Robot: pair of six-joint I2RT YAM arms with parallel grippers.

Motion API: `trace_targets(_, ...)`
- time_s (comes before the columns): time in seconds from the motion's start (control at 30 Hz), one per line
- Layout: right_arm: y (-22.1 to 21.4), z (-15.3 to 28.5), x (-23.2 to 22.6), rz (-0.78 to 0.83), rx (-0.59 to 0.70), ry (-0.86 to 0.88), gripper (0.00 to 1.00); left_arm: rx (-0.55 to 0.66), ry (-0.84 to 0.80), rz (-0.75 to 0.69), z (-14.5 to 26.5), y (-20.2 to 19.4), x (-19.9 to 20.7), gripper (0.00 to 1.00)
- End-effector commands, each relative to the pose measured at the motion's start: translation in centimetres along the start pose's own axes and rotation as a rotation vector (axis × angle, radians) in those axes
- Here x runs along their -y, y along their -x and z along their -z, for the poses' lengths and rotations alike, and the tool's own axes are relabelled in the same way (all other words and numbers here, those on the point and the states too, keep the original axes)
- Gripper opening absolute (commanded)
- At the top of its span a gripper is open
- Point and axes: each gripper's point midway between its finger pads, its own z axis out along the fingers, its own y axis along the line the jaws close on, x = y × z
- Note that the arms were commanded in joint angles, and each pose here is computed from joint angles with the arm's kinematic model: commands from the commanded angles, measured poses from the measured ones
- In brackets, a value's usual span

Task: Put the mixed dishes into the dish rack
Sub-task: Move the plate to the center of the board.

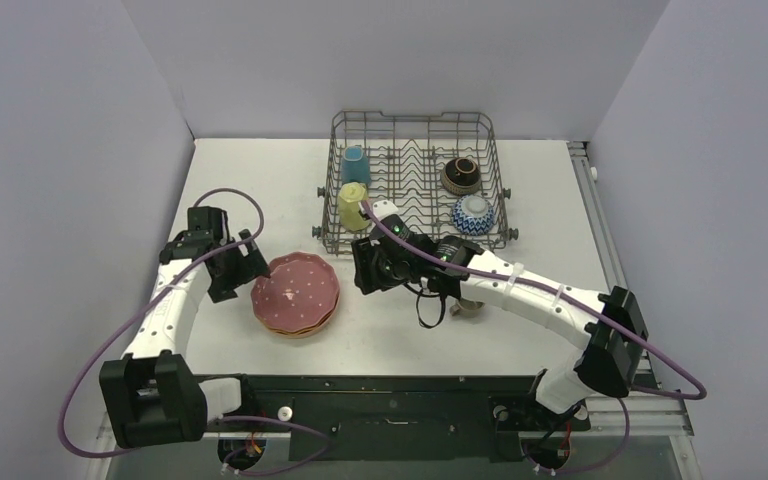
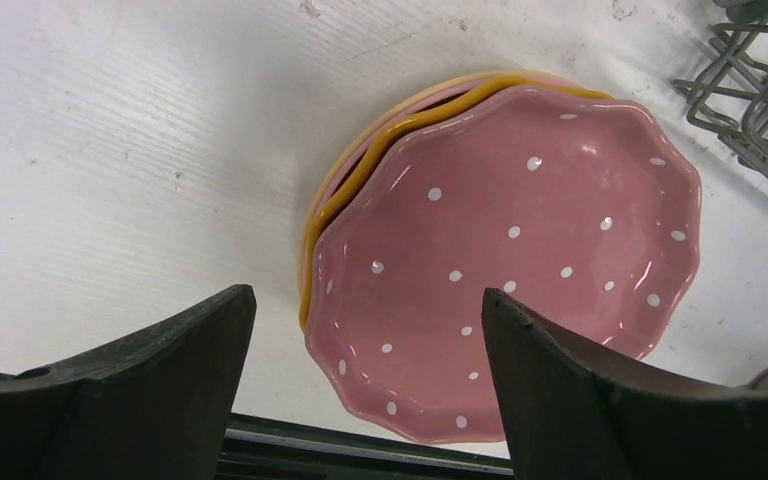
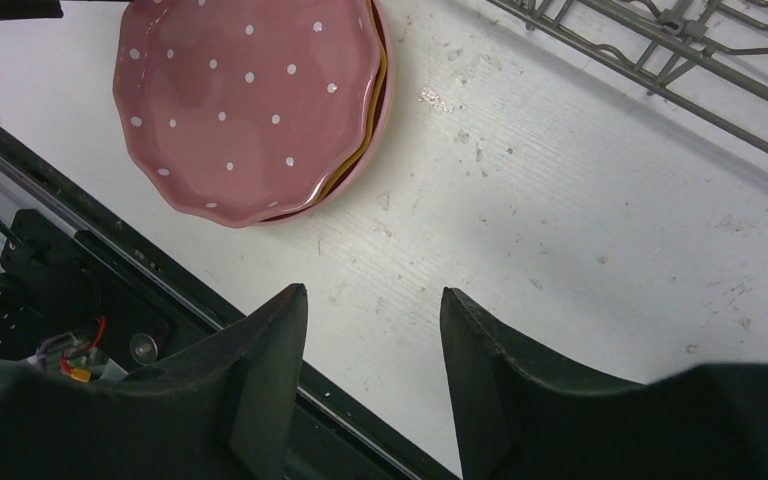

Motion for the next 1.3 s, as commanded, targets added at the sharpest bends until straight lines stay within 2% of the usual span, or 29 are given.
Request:
trace_targets(0.0,1.5,0.1,-1.9,0.005,0.035,0.064,0.47,0.025,-0.034,-0.004,-1.2,1.0,0.5,0.78)
trace_targets(0.2,0.6,-0.8,-2.3,0.008,-0.002,0.085,0.46,-0.007,-0.027,-0.011,-2.8,0.9,0.4,0.68)
trace_targets(0.53,-0.2,-1.4,-2.2,0.021,-0.028,0.087,0.45,-0.039,-0.042,-0.024,-4.2,0.8,0.8,0.62)
trace_targets(0.6,-0.4,-1.6,-2.1,0.022,-0.034,0.088,0.45,-0.04,-0.052,-0.033,-4.4,0.8,1.0,0.63)
trace_targets(0.77,-0.9,-1.9,-2.2,0.018,-0.049,0.096,0.45,-0.04,-0.059,-0.05,-4.6,0.7,1.0,0.83)
trace_targets(0.87,-1.2,-2.0,-2.2,0.015,-0.057,0.102,0.45,-0.042,-0.07,-0.06,-4.8,0.7,1.1,0.9)
trace_targets(1.27,-1.9,-2.0,-2.2,0.021,-0.064,0.115,0.45,-0.115,-0.156,-0.075,-6.4,-0.4,2.5,0.94)
